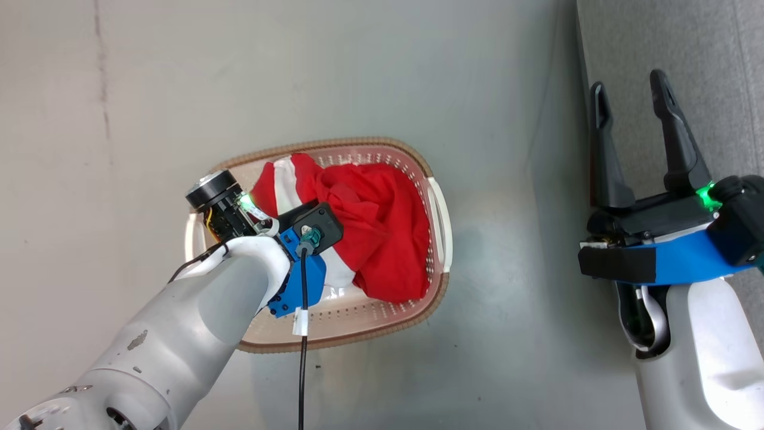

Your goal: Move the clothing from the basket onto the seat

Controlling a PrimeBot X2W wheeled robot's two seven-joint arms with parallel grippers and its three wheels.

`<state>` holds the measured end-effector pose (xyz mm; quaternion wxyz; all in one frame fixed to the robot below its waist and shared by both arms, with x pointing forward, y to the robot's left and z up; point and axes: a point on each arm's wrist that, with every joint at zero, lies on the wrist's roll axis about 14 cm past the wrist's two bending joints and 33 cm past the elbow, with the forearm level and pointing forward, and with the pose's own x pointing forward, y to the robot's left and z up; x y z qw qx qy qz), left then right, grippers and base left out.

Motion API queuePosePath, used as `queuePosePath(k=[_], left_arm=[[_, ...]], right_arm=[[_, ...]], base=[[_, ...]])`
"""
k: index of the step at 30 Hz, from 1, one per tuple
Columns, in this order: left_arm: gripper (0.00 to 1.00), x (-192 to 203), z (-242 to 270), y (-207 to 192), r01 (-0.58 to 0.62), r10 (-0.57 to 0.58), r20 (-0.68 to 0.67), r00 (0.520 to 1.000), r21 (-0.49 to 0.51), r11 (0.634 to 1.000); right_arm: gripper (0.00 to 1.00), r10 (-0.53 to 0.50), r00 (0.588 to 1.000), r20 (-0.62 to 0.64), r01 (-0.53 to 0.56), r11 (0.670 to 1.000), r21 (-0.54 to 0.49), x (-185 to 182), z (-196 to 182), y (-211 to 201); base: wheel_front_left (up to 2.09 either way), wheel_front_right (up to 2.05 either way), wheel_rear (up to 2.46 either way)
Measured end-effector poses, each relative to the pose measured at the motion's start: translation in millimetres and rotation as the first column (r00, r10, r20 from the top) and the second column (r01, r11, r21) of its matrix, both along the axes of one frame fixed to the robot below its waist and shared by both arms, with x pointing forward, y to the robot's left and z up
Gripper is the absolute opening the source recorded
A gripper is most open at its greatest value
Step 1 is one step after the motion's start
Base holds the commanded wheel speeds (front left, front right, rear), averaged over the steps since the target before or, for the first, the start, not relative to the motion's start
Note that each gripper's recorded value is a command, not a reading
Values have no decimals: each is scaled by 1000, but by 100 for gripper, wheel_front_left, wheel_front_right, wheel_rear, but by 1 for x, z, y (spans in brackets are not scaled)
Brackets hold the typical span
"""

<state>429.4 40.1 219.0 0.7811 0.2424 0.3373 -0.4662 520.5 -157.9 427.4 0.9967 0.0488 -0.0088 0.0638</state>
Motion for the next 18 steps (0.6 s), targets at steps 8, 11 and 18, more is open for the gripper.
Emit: queuePosePath(k=[8, 11, 18], left_arm=[[0, 21, 55, -1, -84, 93, 101, 990, -91, 992], [0, 30, 80, -3, -123, 142, 137, 980, -140, 983], [0, 53, 155, -15, -156, 237, 257, 937, -299, 941]], right_arm=[[100, 15, 999, 39, -16, 1000, 12, -15, 29, 8], [100, 19, 998, 55, -20, 1000, 14, -22, 41, 10], [100, 21, 995, 95, -22, 1000, 16, -39, 66, 11]], base=[[0, 0, 0], [0, 0, 0], [0, 0, 0]])
